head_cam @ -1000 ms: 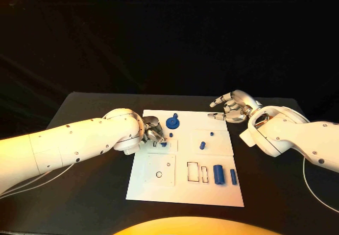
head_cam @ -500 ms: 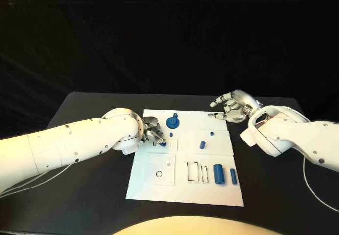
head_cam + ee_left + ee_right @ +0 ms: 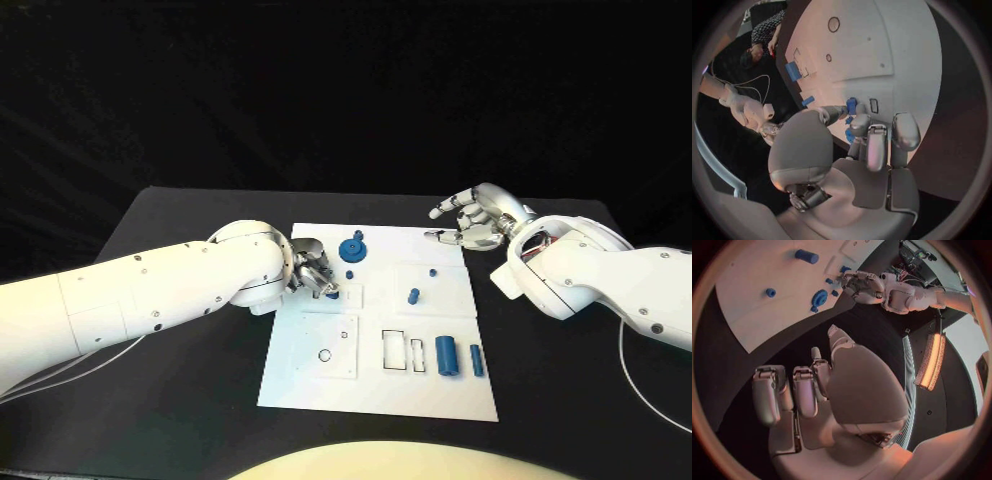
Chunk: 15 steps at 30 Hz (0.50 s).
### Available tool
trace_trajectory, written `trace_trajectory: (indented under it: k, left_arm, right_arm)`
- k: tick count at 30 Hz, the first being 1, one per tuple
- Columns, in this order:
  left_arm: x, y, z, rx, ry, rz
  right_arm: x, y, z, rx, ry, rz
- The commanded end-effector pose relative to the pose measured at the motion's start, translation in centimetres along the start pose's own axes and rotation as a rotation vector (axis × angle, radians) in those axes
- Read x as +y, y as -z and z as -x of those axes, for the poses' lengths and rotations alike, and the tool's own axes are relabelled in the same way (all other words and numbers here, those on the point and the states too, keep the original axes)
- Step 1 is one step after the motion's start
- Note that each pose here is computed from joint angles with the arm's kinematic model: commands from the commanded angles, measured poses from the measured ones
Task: Assemble the parts on the task board
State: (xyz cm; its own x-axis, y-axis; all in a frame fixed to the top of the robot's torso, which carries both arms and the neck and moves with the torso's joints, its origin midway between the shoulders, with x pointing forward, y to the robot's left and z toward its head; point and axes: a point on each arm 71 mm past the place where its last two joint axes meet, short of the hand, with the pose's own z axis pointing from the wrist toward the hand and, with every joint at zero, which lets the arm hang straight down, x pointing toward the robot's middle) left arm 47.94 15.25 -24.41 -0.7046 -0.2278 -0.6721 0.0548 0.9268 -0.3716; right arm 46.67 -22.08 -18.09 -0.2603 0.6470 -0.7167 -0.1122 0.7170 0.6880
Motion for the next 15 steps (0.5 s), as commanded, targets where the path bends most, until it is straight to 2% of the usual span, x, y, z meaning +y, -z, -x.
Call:
trace_trajectory:
  k: [1,15]
  left_arm:
    - [-0.24,-0.05,-0.34,0.024,-0.022,0.0]
    - [-0.85,-0.45,-0.51,0.038,-0.016,-0.008]
  right_arm:
    - [0.11,0.01,-0.14,0.014,0.005,0.013]
    - [0.11,0.01,-0.14,0.013,0.005,0.013]
